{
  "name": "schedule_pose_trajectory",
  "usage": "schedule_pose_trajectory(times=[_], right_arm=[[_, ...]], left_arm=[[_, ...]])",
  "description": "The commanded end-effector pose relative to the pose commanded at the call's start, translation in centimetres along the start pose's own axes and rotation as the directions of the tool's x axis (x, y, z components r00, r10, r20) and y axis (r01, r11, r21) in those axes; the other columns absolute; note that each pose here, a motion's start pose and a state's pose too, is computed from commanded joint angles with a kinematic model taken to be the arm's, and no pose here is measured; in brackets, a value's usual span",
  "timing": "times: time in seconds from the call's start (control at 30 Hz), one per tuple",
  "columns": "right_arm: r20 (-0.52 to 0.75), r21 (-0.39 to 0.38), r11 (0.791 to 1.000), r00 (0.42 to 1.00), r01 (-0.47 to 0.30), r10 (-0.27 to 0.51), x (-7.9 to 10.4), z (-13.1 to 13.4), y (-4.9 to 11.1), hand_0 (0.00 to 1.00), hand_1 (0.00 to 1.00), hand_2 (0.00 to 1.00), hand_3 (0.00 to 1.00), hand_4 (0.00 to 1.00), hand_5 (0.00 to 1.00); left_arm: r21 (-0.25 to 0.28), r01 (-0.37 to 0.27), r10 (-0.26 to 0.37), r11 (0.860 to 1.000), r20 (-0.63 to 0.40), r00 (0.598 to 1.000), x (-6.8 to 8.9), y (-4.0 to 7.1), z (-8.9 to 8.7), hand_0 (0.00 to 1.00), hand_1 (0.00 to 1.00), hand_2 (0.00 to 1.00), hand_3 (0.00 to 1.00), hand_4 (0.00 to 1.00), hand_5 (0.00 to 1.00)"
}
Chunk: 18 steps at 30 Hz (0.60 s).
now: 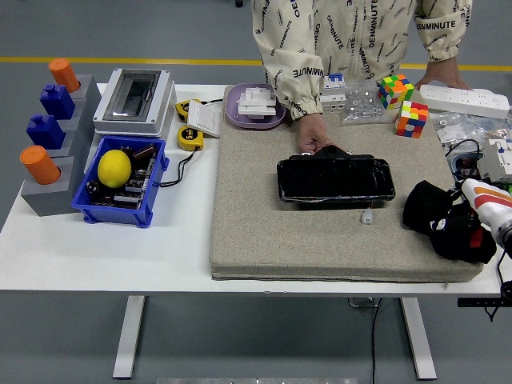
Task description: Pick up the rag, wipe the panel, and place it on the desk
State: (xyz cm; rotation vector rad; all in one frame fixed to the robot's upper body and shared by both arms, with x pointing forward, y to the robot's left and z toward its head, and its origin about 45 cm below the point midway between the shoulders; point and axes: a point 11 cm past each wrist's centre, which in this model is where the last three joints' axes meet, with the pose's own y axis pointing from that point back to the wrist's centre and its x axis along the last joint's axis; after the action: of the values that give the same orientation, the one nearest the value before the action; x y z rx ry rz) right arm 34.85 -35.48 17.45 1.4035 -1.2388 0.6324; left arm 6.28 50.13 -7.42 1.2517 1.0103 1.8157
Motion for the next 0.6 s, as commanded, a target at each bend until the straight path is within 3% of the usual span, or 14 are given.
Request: schedule_pose_trajectory(times=[0.17,0.2,0.37,0.4,0.6], right_arm=[[0.002,0.004,1.000,1.000,-0.005,0.005,0.3,-0.1,0.1,0.704,0.643,0.726,0.646,0.998,0.391],[0.003,0.005,1.000,1.000,-0.007,0.007,0.3,-0.1,0.1,0.730,0.671,0.746,0.727,0.998,0.417],[0.007,0.015,1.000,1.000,-0.020,0.020,0.9,-0.3,0.3,0.730,0.671,0.746,0.727,0.998,0.417],[0.010,0.021,1.000,1.000,-0.024,0.024,1.0,-0.5,0.4,0.752,0.688,0.775,0.769,0.998,0.455],[0.018,0.038,0.999,0.999,-0.031,0.030,1.6,-0.9,0.6,0.752,0.688,0.775,0.769,0.998,0.455]], left_arm=[[0.000,-0.001,0.001,1.000,0.000,1.000,0.0,0.0,0.0,0.652,0.662,0.695,0.579,0.681,0.446],[0.000,-0.001,0.001,1.000,0.000,1.000,0.0,0.0,0.0,0.652,0.662,0.695,0.579,0.680,0.447],[-0.001,0.001,-0.001,1.000,-0.001,1.000,0.0,0.0,0.0,0.652,0.662,0.695,0.579,0.680,0.447],[-0.001,0.001,-0.001,1.000,-0.001,1.000,0.0,0.0,0.0,0.652,0.662,0.695,0.579,0.680,0.447],[0.000,0.001,-0.001,1.000,-0.001,1.000,0.0,0.0,0.0,0.652,0.662,0.695,0.579,0.680,0.447]])
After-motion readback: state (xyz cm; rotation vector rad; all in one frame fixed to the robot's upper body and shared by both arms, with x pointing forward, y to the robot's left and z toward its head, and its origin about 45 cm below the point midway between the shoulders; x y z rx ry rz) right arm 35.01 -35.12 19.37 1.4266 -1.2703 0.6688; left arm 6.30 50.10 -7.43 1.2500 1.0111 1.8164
